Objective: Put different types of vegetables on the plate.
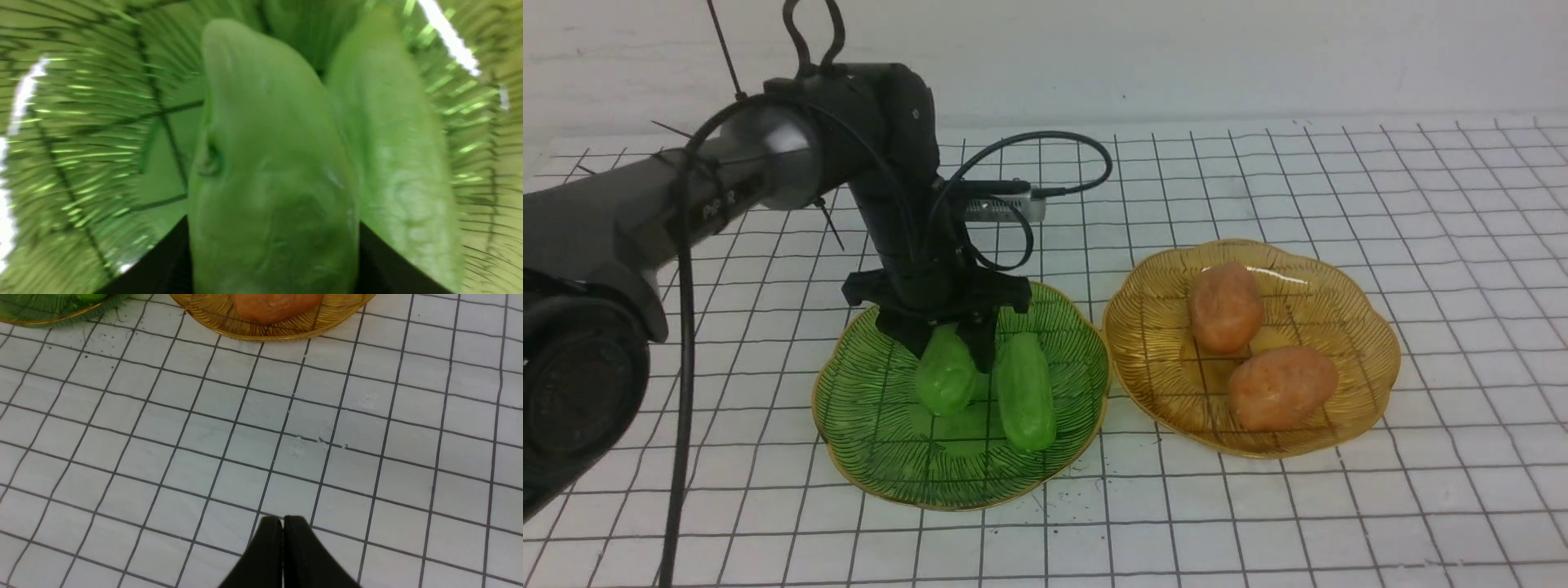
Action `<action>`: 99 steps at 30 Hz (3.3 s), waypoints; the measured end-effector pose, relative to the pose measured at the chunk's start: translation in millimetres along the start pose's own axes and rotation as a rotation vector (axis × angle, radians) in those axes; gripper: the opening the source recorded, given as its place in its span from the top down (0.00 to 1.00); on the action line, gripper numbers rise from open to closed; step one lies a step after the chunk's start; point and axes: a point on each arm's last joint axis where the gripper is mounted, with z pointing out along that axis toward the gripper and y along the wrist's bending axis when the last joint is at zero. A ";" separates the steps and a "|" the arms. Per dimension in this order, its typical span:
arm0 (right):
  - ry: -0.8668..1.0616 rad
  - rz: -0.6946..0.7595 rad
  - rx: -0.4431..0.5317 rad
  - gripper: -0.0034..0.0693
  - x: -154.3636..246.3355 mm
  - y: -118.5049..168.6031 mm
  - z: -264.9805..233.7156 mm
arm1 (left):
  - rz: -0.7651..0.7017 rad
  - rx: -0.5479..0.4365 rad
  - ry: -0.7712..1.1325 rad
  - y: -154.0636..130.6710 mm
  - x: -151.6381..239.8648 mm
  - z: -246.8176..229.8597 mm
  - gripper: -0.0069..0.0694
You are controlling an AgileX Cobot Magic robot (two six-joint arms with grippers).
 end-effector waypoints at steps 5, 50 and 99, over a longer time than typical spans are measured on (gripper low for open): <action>0.012 0.000 0.000 0.96 1.1 0.0 0.0 | 0.010 0.001 0.001 -3.5 0.7 0.4 0.28; -0.708 -0.011 0.002 0.96 -2.1 -3.8 49.8 | 0.232 -0.024 -0.242 -7.5 54.5 -123.3 0.92; -0.575 0.066 0.297 0.96 92.8 -25.3 102.2 | 0.133 -0.128 -0.699 43.8 335.4 -210.8 0.92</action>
